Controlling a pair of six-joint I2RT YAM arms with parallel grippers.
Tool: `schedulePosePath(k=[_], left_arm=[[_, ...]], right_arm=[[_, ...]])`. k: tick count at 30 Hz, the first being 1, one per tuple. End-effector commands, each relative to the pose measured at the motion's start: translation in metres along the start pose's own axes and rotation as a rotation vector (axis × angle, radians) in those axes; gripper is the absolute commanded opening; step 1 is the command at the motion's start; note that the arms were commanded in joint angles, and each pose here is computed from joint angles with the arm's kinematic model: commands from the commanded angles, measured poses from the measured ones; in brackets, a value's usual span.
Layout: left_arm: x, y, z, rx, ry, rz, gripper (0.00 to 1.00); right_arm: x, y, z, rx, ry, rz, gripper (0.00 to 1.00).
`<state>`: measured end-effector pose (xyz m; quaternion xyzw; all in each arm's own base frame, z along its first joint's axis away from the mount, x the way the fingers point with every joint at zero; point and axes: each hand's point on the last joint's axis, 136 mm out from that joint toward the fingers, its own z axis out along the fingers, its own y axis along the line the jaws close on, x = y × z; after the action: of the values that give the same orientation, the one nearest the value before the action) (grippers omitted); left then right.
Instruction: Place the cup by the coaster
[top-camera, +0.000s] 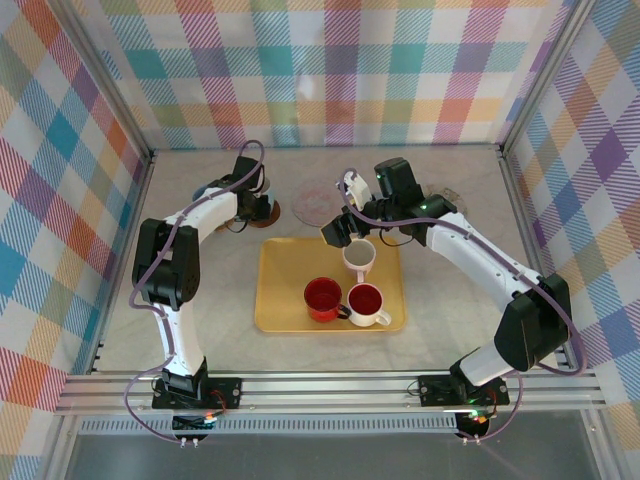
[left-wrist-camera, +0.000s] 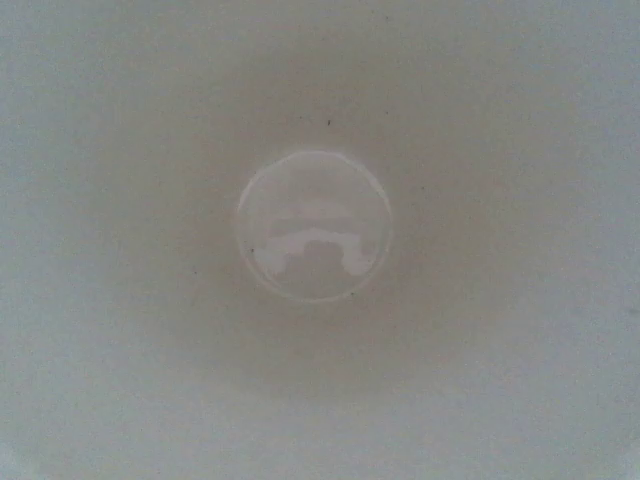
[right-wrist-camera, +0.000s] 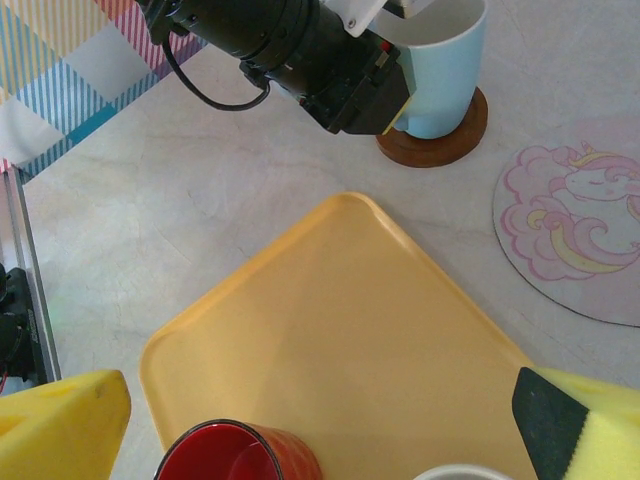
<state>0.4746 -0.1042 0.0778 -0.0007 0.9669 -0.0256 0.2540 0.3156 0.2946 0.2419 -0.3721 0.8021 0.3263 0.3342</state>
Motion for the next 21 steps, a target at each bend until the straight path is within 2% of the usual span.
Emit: schedulePosePath(k=[1, 4, 12, 16, 21], left_arm=[[-0.018, 0.007, -0.006, -0.026, -0.045, -0.015, 0.20], [-0.020, 0.007, -0.009, -0.025, -0.050, -0.022, 0.26], [-0.016, 0.006, -0.014, -0.017, -0.036, -0.014, 0.27], [-0.017, 0.005, -0.021, -0.009, -0.042, -0.018, 0.35], [-0.019, 0.010, -0.039, -0.033, -0.068, -0.027, 0.54]], right_arm=[[-0.007, -0.001, -0.007, 0.007, -0.017, -0.030, 0.99], [-0.007, -0.002, -0.006, 0.016, -0.027, -0.031, 0.99], [-0.006, -0.002, -0.008, 0.019, -0.031, -0.045, 0.99], [-0.004, 0.001, -0.008, 0.006, -0.027, -0.049, 0.99], [-0.004, 0.003, -0.012, 0.003, -0.018, -0.061, 0.99]])
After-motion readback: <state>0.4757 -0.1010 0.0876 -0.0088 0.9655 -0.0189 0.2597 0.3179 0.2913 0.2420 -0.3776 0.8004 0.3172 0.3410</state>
